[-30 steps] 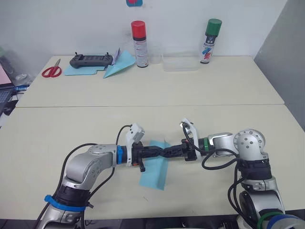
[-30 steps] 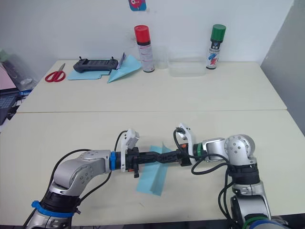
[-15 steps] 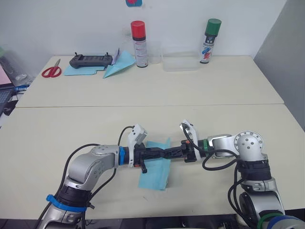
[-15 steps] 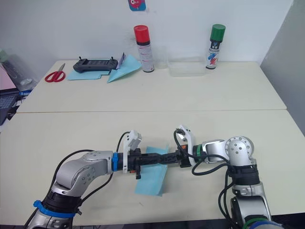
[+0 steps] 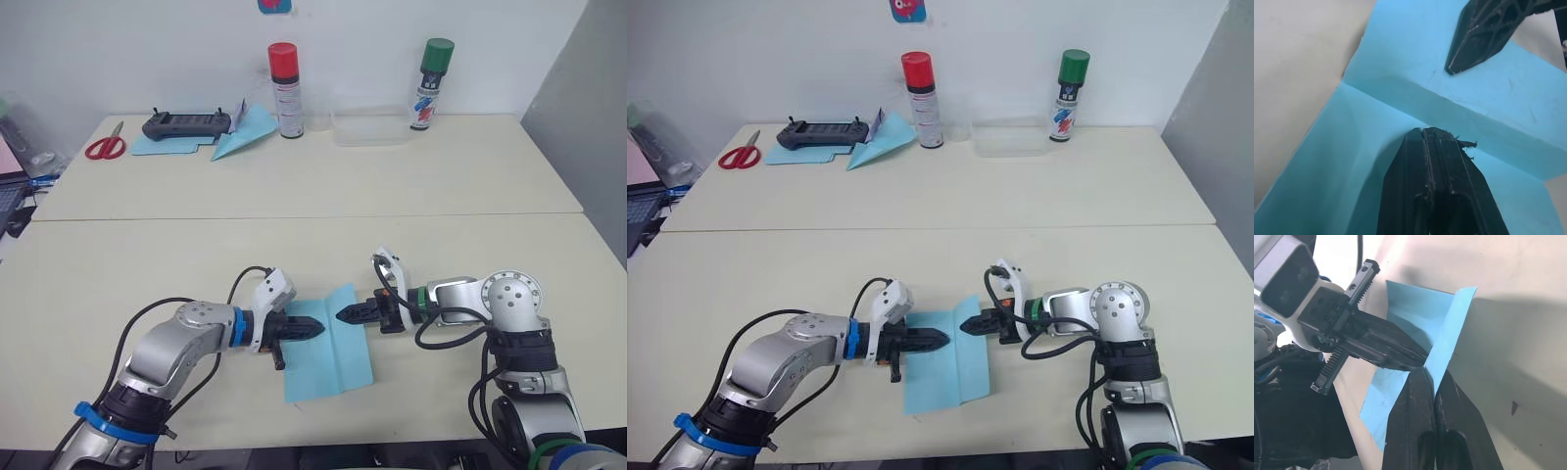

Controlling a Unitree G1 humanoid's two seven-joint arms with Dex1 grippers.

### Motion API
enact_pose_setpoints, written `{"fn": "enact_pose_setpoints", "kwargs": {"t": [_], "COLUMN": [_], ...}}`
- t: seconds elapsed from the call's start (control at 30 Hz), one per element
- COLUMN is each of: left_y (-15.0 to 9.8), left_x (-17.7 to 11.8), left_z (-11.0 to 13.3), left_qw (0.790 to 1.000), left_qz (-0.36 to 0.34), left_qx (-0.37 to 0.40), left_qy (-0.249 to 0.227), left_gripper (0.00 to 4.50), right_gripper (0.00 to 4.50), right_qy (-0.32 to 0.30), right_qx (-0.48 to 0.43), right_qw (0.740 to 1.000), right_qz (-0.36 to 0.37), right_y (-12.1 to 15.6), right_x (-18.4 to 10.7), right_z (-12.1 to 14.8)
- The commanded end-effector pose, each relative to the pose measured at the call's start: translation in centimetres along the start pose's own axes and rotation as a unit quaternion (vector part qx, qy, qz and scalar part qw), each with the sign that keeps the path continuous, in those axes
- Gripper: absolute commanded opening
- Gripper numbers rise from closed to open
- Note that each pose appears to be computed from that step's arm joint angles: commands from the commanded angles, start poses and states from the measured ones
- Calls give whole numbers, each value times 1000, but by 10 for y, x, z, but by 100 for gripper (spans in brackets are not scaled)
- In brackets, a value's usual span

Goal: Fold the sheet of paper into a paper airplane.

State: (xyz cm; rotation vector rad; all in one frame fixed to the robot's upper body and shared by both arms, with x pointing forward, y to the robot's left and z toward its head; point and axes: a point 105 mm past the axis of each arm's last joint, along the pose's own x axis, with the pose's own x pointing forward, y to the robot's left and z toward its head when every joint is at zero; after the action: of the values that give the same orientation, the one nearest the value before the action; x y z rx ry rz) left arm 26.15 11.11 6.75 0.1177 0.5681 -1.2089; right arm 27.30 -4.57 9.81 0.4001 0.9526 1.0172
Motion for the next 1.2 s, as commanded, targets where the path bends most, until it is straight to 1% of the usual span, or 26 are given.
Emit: {"fn": "enact_pose_setpoints", "kwargs": {"t": [0.03, 0.07, 0.27, 0.47, 0.63, 0.8, 0.97, 1.2], "left_y": [11, 14, 21, 24, 25, 30, 27, 26], "left_x": [3, 3, 4, 7, 10, 9, 8, 9], "left_z": [-31, -32, -23, -21, -19, -16, -18, -20], "left_qw": [998, 997, 998, 997, 997, 996, 996, 996], "left_qz": [31, 38, 49, 43, 35, 36, 28, 32], "left_qx": [-6, 1, 26, 52, 59, 67, 66, 64], "left_qy": [63, 66, 40, 43, 43, 48, 51, 52], "left_gripper": [0, 0, 0, 0, 0, 0, 0, 0], "right_gripper": [3, 3, 3, 3, 3, 3, 3, 3], "right_qy": [-13, -15, -25, -35, -39, -43, -49, -47], "right_qx": [1, 2, 11, 17, 24, 27, 36, 33], "right_qw": [1000, 1000, 999, 998, 998, 998, 996, 996], "right_qz": [-10, -13, -37, -41, -32, -34, -66, -75], "right_y": [-3, -4, -16, -19, -16, -16, -28, -31], "right_x": [-5, -5, -15, -24, -23, -22, -27, -28], "right_z": [3, 3, 0, -8, -15, -17, -11, -9]}}
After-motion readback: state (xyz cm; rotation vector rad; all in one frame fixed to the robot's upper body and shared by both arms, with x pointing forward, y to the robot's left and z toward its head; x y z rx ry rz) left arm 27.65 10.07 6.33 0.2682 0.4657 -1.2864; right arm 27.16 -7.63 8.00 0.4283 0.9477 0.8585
